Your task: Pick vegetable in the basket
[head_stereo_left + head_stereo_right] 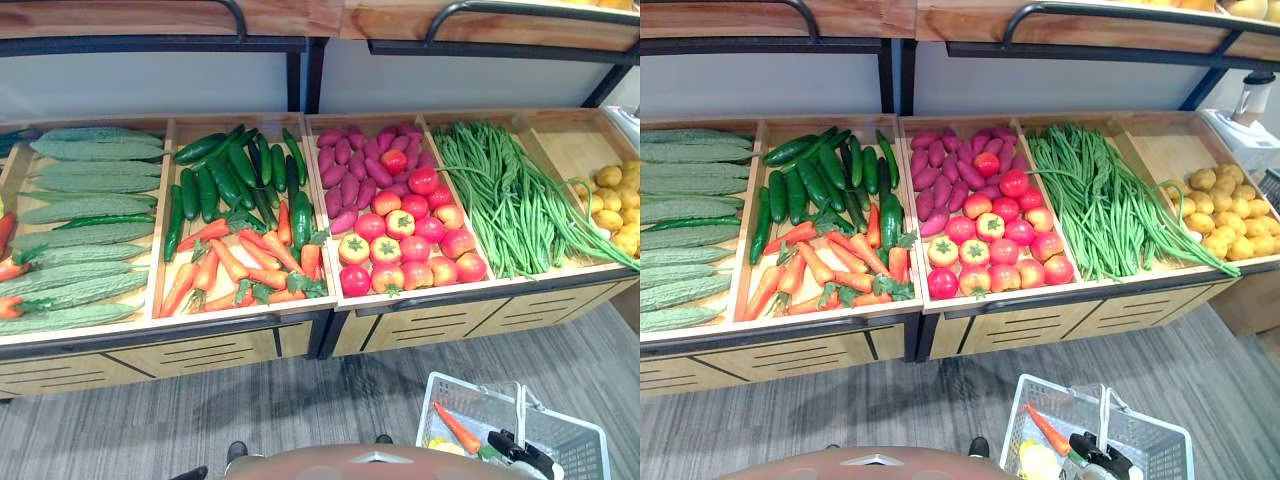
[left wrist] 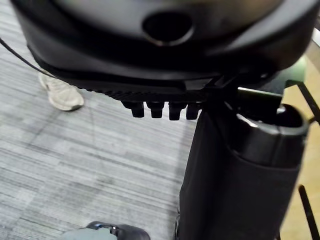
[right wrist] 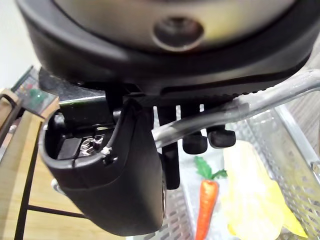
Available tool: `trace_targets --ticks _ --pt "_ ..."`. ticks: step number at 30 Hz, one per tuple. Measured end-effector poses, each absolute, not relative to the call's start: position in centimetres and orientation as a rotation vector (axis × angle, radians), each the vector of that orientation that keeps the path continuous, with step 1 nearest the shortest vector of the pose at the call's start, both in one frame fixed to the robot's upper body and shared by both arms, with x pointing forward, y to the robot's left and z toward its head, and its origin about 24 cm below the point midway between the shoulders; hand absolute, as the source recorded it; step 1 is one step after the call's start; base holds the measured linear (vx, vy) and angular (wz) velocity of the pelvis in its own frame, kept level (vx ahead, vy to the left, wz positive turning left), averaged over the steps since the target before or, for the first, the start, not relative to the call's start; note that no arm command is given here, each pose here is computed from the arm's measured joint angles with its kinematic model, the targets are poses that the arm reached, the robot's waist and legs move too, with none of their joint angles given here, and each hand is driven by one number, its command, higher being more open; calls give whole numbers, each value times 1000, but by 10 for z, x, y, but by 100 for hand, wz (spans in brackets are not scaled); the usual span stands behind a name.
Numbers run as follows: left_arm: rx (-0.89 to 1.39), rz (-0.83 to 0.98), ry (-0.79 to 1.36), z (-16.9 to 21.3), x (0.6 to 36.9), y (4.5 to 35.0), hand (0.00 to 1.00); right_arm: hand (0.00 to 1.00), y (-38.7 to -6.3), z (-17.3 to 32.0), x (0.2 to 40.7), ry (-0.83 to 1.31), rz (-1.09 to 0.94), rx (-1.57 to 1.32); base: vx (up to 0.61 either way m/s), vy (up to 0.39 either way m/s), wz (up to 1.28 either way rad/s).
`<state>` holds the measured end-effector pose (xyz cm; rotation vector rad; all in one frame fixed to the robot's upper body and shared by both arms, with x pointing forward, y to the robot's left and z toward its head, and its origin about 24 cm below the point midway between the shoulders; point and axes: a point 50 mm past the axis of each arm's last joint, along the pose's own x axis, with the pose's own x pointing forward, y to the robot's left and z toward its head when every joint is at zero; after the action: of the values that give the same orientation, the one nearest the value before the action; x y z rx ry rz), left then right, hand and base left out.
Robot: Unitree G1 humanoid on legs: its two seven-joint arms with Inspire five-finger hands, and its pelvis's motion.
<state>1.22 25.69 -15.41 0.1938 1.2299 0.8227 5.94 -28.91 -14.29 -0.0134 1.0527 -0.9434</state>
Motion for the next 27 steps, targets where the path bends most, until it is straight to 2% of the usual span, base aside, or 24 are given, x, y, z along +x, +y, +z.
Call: trace_targets --ticks 10,14,19,26,27 --pt "224 558 1143 -158 46 232 100 0 -293 -140 69 1021 -926 -24 -2 27 -25" --pt "279 523 1077 -152 66 244 100 0 -287 -138 85 985 -907 -2 -70 132 -42" --pt "305 526 1019 -146 86 252 100 0 -263 -129 134 867 -780 1 -248 165 -124" --pt "388 493 994 -141 89 259 100 0 -260 -125 149 841 -714 -33 -126 20 -67" --pt "363 485 1003 -143 91 252 100 0 -264 -122 155 826 -706 -48 -90 -105 -94"
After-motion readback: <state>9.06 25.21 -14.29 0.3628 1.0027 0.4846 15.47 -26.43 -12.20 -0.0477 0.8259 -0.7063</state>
